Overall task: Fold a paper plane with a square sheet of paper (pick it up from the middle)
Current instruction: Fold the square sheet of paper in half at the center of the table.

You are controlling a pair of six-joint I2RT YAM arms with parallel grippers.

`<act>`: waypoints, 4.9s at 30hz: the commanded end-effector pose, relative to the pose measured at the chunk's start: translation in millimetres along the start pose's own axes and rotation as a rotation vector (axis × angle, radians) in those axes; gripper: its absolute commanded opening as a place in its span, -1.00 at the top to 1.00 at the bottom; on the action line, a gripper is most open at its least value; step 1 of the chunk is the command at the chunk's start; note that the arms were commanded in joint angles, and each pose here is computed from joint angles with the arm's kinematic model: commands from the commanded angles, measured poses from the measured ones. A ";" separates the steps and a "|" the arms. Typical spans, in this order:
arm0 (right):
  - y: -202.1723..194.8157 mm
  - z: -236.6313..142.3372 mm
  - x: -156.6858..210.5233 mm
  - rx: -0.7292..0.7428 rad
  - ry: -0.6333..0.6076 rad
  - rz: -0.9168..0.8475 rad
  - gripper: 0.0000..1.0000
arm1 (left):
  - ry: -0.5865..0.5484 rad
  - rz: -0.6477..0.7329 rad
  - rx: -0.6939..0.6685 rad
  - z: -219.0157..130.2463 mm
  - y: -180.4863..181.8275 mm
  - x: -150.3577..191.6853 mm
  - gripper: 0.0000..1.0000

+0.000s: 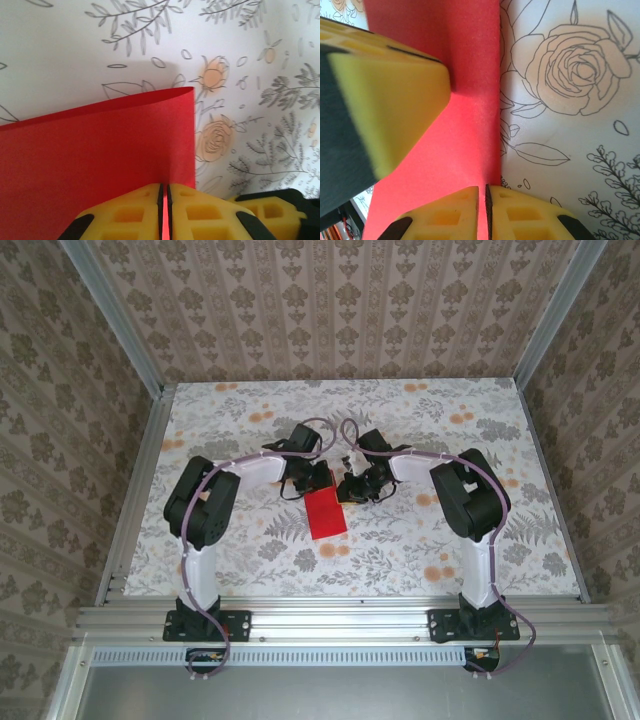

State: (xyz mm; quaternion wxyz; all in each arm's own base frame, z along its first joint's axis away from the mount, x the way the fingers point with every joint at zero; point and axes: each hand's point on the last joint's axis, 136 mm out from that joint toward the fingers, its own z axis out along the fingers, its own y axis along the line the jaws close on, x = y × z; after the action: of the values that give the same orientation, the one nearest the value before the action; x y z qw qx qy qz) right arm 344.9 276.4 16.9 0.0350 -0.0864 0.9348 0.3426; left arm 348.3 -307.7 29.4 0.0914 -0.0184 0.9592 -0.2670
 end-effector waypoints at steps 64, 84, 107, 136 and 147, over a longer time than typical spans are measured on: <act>-16.8 -3.7 88.0 0.124 0.168 0.087 0.68 | -0.011 0.007 0.203 -1.1 -37.2 -1.4 0.66; -11.7 -7.1 76.7 0.115 0.108 0.078 0.69 | 0.023 -0.062 0.082 31.0 -7.0 -1.7 0.71; 17.3 10.1 21.4 -0.039 -0.075 0.157 0.68 | 0.033 -0.083 0.041 31.2 6.6 8.8 0.74; 27.8 -34.2 58.1 -0.002 -0.060 0.069 0.66 | 0.025 -0.071 0.038 28.4 12.6 1.9 0.74; 27.9 -5.7 19.1 -0.049 -0.127 0.169 0.67 | 0.022 -0.054 0.080 19.0 -2.8 -1.6 0.75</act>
State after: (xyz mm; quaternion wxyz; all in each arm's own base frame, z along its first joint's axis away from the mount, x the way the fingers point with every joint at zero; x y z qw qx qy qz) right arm 316.5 282.6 40.2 0.0700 -0.0006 0.9294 0.3625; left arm 360.9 -334.7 22.2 0.0882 -0.0316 0.9366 -0.3377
